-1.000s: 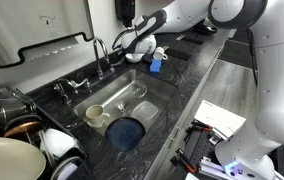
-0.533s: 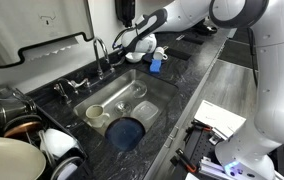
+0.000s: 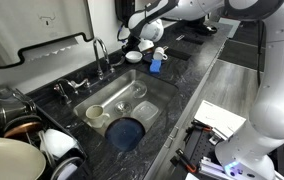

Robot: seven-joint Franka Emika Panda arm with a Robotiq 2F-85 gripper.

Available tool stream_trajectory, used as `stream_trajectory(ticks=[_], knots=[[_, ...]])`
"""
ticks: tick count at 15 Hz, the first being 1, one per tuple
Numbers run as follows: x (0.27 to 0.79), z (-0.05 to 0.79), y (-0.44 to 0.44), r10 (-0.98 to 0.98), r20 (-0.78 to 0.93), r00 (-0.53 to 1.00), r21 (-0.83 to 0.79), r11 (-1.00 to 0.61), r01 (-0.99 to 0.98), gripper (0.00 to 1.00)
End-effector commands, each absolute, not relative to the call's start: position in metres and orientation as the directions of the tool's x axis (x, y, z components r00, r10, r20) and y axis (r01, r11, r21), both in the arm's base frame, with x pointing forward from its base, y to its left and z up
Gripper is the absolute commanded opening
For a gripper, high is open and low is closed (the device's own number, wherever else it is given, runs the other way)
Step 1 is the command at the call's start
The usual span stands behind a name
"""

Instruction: Close the tap

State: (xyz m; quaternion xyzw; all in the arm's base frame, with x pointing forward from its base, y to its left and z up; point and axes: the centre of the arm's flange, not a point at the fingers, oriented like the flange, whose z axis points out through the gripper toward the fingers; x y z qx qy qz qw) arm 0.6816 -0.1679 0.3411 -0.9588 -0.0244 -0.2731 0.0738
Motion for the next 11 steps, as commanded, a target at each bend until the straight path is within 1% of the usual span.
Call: stream_trajectory(ticks=[1,5,11], knots=[[0.662,0.365,-0.181,0.035,0.461,0.887,-0.15,-0.982,0.117,0.0],[0.648,0.38,-0.193,0.031,0.367,0.93,-0.103,-0.992,0.074,0.0],[0.631,0.387,-0.206,0.022,0.274,0.962,-0.021,-0.999,0.029,0.0]])
